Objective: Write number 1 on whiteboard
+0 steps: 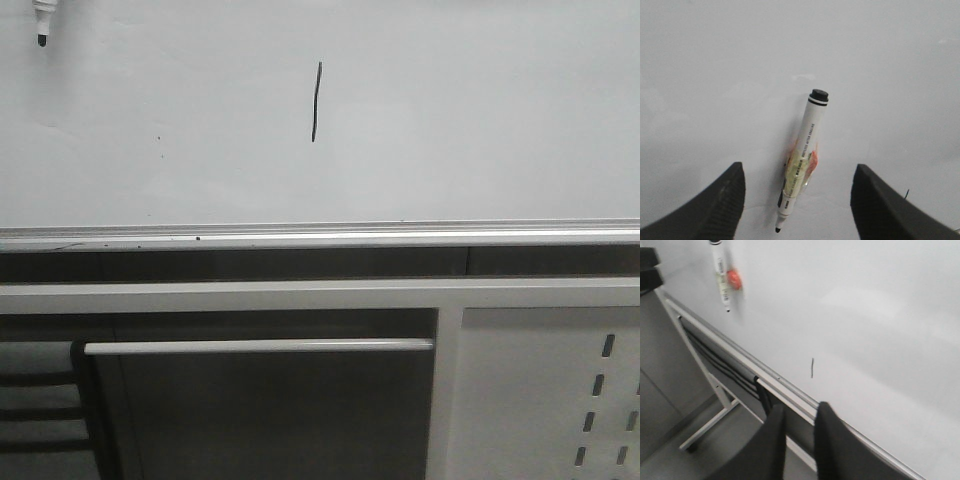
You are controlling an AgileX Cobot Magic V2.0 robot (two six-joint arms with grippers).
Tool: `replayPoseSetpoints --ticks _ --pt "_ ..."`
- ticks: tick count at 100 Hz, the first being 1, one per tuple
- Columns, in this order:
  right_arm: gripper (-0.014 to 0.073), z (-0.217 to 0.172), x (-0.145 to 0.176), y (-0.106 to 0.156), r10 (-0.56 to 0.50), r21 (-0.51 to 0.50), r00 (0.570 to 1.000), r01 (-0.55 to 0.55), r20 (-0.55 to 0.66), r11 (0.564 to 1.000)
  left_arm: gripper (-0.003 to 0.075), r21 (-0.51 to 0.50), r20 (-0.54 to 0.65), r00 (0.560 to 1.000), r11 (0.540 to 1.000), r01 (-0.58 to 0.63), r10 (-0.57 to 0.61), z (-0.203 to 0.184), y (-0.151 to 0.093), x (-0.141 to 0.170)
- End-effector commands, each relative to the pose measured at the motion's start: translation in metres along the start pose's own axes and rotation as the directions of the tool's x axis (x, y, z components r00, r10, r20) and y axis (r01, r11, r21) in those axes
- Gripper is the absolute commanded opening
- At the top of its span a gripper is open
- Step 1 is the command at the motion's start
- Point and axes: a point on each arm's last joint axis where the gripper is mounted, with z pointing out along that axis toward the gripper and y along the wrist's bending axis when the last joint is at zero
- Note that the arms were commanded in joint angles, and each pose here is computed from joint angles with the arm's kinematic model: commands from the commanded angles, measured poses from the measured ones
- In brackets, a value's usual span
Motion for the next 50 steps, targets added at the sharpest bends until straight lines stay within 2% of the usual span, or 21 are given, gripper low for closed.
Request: replayPoseSetpoints --ticks 1,5,13,32,50 --pt "-0.0069 -0.019 -0.002 0.002 0.01 0.095 0.99 -0.023 0.142 0.995 0.0291 0.006 0.062 0.997 0.999 0.042 -0.042 -0.019 0.004 -0.007" --pt "-0.0061 -0.022 0.009 0.003 0.013 0.124 0.985 -0.035 0.172 0.992 0.0209 0.008 0.079 0.996 0.999 0.05 -0.051 -0.028 0.006 -0.005" --pt "-0.0062 -0.03 0.024 0.007 0.013 0.176 0.968 -0.059 0.251 0.983 -0.0017 0.024 0.091 0.994 0.998 0.052 -0.054 -0.042 0.008 0.005" --pt "-0.0064 -0.047 0.086 0.017 -0.017 0.294 0.921 -0.107 0.389 0.95 -0.002 0.069 0.087 0.995 0.997 0.046 -0.052 -0.067 0.009 0.04" --pt "-0.0064 -0.055 0.144 0.031 -0.042 0.321 0.889 -0.12 0.457 0.94 -0.002 0.081 0.125 0.99 0.995 0.05 -0.06 -0.089 0.014 0.066"
